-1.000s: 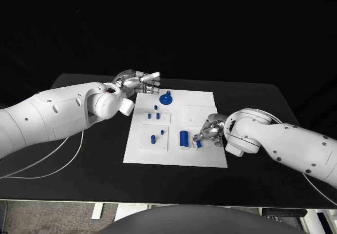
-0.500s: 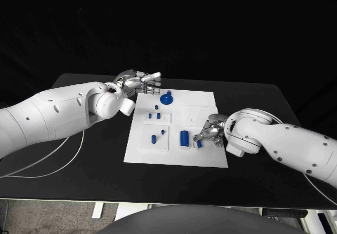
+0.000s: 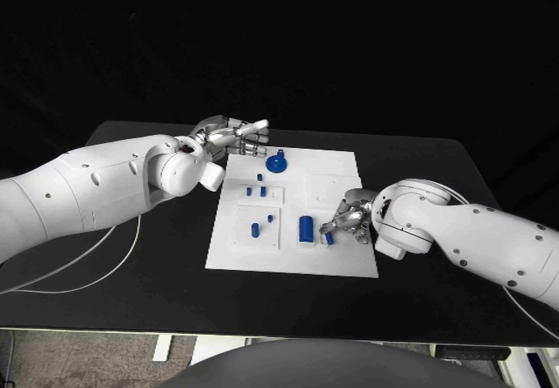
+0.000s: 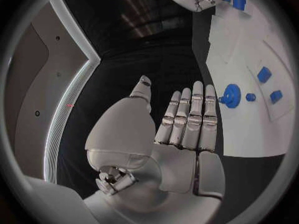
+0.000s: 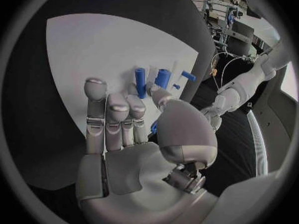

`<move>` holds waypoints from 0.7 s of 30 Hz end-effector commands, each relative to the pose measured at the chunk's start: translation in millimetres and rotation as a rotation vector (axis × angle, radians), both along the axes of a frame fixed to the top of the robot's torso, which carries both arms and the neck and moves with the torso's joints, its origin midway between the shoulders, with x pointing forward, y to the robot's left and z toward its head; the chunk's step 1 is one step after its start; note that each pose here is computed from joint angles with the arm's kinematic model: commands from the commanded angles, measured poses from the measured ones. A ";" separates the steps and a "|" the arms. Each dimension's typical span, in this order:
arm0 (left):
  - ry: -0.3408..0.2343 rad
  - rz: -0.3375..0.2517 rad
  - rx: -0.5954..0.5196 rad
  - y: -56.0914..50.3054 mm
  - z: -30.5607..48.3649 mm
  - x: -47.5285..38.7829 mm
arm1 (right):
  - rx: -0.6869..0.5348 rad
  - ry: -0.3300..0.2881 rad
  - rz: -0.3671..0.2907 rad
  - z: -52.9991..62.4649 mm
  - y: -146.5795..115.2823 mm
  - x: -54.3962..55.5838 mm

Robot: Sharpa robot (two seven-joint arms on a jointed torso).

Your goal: Assemble the parts on the task board

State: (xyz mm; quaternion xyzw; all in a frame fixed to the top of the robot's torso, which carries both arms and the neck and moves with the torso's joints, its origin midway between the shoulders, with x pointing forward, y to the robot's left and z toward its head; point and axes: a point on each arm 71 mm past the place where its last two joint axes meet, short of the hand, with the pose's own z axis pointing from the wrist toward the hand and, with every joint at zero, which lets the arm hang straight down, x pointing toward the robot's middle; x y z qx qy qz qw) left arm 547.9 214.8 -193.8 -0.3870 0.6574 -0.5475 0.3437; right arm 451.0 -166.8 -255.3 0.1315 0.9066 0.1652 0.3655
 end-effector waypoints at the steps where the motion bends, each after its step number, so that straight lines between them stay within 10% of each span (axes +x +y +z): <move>1: -0.002 -0.019 -0.004 -2.7 1.1 -0.3 | -0.030 0.030 0.003 -3.5 -0.4 -2.2; 21: -0.001 -0.021 -0.002 -3.7 0.9 -0.1 | -0.051 0.043 0.022 -2.8 1.3 0.6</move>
